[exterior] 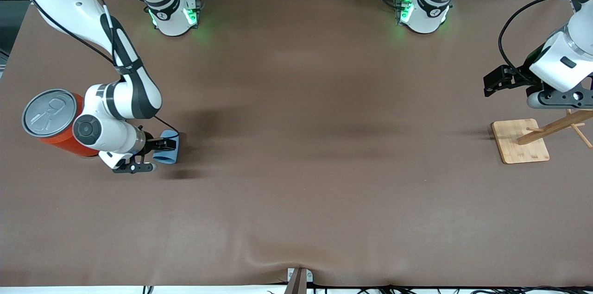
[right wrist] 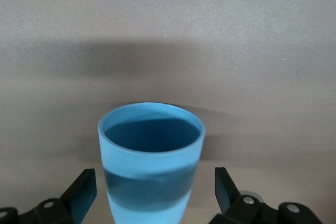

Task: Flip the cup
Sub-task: 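Close the right gripper around the blue cup's body, then lift and carry the blue cup with the right gripper to mid-table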

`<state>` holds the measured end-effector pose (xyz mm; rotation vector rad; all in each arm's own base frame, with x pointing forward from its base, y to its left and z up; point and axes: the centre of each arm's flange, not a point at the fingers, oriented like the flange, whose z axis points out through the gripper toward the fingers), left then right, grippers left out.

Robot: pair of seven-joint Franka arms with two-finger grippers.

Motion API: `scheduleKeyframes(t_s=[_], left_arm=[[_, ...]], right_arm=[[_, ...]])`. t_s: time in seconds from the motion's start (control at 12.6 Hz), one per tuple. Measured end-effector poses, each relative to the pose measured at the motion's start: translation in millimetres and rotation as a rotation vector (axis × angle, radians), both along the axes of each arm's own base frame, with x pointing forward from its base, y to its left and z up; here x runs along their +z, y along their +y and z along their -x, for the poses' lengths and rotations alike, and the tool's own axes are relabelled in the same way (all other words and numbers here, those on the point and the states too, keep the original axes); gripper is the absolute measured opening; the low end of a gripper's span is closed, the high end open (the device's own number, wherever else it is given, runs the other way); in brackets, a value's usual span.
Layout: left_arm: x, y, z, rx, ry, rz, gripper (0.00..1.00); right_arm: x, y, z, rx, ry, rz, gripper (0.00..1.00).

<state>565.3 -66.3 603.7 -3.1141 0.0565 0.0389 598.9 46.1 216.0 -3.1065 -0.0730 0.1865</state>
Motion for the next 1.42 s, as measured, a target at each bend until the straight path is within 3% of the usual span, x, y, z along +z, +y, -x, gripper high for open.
scheduleKeyframes(t_s=[0.16, 0.32, 0.71, 1.11, 1.42], left_arm=[[0, 0, 0, 0.001, 0.000, 0.000, 1.00], [0, 0, 0, 0.001, 0.000, 0.000, 1.00], [0, 2, 0, 0.003, 0.001, 0.000, 1.00], [0, 8, -1, 0.014, 0.001, 0.000, 1.00], [-3, 9, -2, 0.014, 0.006, 0.000, 1.00]], right_arm=[[-6, 7, 5, 0.011, -0.019, -0.002, 0.96], [-3, 14, 4, 0.023, -0.025, -0.004, 0.78], [46, 52, -20, 0.074, -0.011, -0.032, 0.78], [95, 137, -42, 0.100, -0.080, -0.108, 0.78], [116, 236, -47, 0.241, -0.137, -0.207, 0.78]])
